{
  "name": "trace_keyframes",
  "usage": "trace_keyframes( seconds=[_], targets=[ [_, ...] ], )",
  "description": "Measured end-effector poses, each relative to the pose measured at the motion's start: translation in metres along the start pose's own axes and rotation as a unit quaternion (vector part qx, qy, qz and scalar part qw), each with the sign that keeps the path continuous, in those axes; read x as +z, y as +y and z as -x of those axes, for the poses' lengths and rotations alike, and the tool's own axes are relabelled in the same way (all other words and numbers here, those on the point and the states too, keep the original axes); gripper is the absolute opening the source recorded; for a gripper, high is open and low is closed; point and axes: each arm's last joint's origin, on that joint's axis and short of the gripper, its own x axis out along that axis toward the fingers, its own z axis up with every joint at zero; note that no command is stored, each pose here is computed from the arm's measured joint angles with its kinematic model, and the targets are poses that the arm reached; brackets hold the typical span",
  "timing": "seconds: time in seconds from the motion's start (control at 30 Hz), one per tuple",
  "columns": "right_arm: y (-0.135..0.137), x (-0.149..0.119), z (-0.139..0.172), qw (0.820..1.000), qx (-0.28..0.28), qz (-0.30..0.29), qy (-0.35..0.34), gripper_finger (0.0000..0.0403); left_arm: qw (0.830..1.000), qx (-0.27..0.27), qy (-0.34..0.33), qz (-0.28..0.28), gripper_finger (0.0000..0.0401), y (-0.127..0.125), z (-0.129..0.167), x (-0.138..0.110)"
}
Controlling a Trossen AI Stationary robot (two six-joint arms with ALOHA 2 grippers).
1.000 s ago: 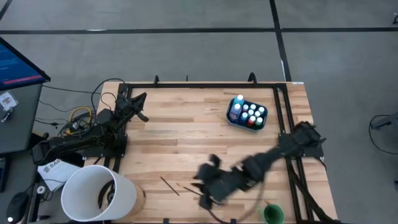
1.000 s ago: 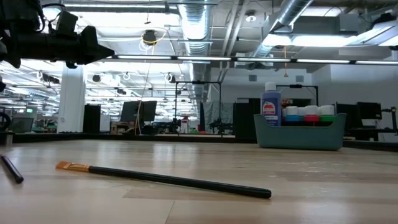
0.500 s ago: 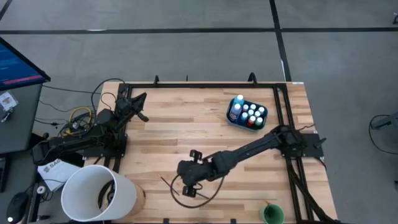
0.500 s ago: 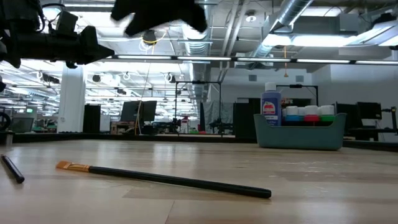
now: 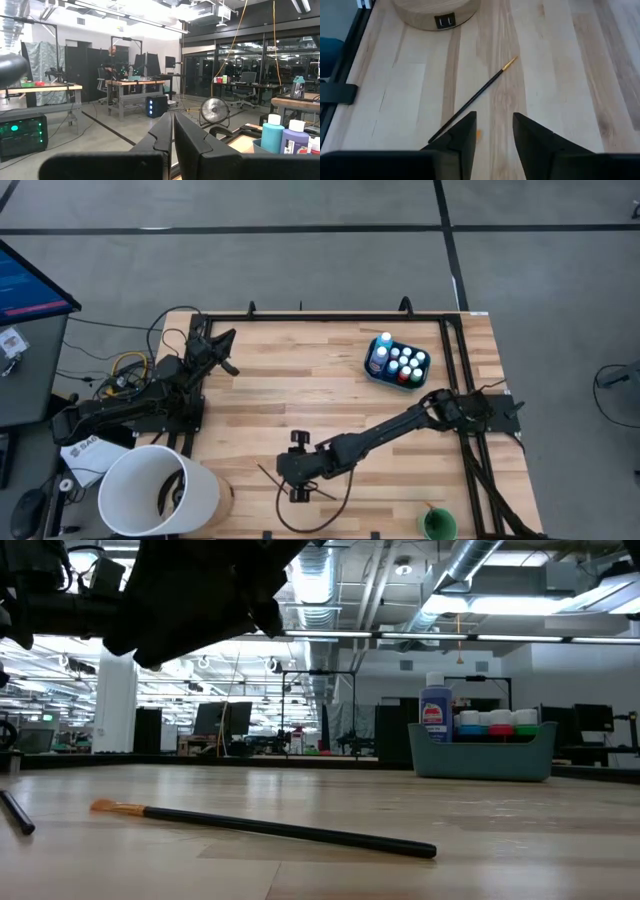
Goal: Pick & Place Paint Supplies
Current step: Put the right gold paint brush into the green cup
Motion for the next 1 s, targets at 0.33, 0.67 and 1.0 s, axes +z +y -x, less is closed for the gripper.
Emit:
trace_keyframes(
  seconds=[0.33,0.67,1.0],
  targets=[
    [0.001,-0.006,-0.013,0.999,-0.038,-0.008,-0.013,0.0183,1.0,0.0,0.0,0.0,0.0008,0.0,0.0,0.0],
    [0.009,-0.026,-0.038,0.999,-0.04,-0.014,0.008,0.0191,1.0,0.0,0.0,0.0,0.0008,0.0,0.0,0.0],
    [0.011,-0.04,-0.058,0.999,-0.042,-0.017,0.016,0.0188,1.0,0.0,0.0,0.0,0.0008,0.0,0.0,0.0]
  ],
)
